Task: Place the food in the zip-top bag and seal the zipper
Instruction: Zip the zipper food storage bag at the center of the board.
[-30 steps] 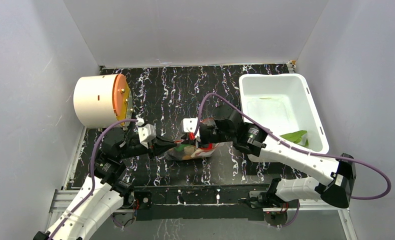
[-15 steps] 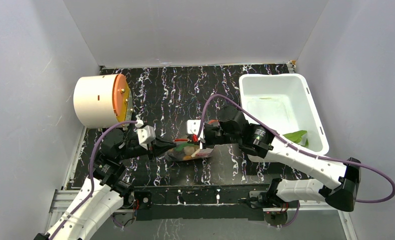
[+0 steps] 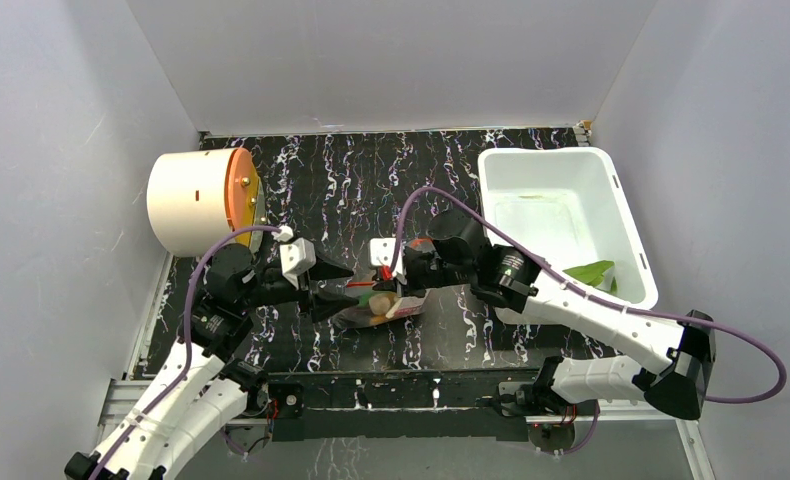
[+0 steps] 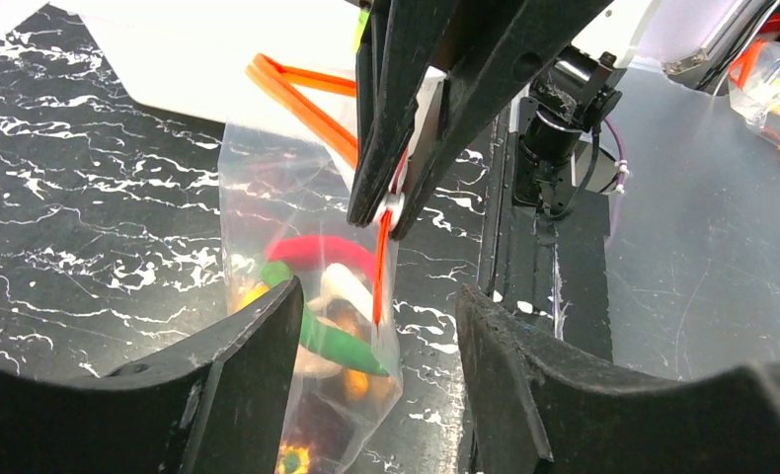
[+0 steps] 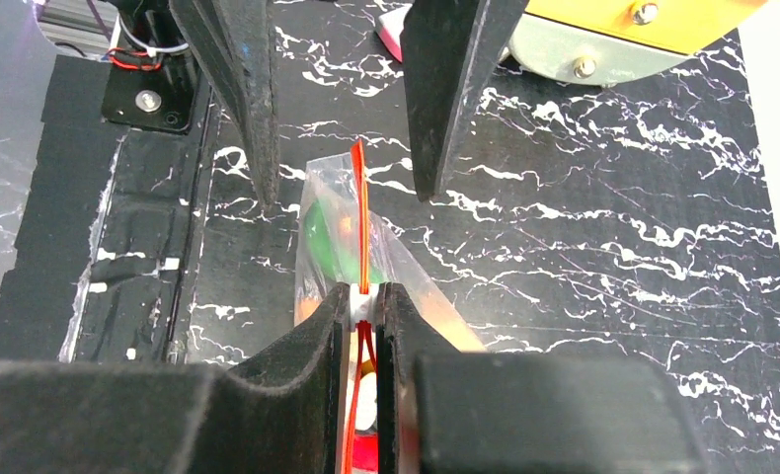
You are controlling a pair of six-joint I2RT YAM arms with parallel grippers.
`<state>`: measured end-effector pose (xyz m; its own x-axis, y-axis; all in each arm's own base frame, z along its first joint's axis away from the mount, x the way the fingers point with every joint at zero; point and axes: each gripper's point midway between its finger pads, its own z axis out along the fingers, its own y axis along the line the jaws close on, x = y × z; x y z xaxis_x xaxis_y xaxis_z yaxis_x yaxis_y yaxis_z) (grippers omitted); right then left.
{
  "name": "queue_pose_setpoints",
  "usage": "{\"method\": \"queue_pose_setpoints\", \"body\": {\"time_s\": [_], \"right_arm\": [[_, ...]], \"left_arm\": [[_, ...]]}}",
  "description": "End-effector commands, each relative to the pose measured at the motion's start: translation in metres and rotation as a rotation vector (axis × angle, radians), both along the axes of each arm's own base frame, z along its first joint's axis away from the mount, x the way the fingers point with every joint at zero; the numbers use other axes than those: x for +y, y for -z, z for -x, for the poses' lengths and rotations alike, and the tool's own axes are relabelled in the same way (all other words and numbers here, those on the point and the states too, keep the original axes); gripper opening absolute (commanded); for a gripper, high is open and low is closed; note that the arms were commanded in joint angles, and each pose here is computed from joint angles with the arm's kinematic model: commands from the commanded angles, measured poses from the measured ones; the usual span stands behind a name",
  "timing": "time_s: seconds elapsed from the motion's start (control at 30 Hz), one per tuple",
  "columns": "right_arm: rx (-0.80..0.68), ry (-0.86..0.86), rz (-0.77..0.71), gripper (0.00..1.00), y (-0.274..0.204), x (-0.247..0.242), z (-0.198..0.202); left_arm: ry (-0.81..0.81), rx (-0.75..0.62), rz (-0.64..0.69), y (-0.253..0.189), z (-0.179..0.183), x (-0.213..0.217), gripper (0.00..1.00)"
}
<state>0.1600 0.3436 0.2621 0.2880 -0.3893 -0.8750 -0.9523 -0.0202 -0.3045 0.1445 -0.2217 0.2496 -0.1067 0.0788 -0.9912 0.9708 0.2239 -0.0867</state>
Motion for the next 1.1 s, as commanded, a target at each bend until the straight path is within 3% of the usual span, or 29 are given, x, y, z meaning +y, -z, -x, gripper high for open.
{"method": "queue_pose_setpoints", "body": {"time_s": [0.0, 0.07, 0.13, 0.23, 0.3, 0.33, 1.07], "right_arm": [[-0.024, -0.035, -0.116, 0.0, -0.036, 0.019, -0.002], [-0.018, -0.039, -0.125, 0.0, -0.038, 0.021, -0.002], [-0.014, -0.04, -0.128, 0.0, -0.037, 0.022, -0.002], [-0.014, -0.039, -0.128, 0.0, -0.037, 0.023, -0.002], [-0.016, -0.037, -0.127, 0.0, -0.037, 0.022, -0.002], [-0.016, -0.034, -0.122, 0.0, -0.036, 0.022, -0.003], [-0.107, 0.142, 0.011, 0.0, -0.022, -0.027, -0.019]], "left_arm": [[0.052, -0.052, 0.038, -0.017, 0.004, -0.005, 0.54], [0.071, -0.035, 0.033, -0.014, 0.003, -0.007, 0.44], [0.077, -0.027, 0.03, -0.011, 0.002, -0.008, 0.4], [0.069, -0.034, 0.031, -0.01, 0.0, -0.008, 0.24], [0.061, -0.04, 0.024, -0.009, -0.002, -0.008, 0.02], [0.046, -0.051, 0.024, -0.01, -0.003, -0.007, 0.0], [-0.064, -0.204, -0.089, -0.034, -0.004, 0.018, 0.0]]}}
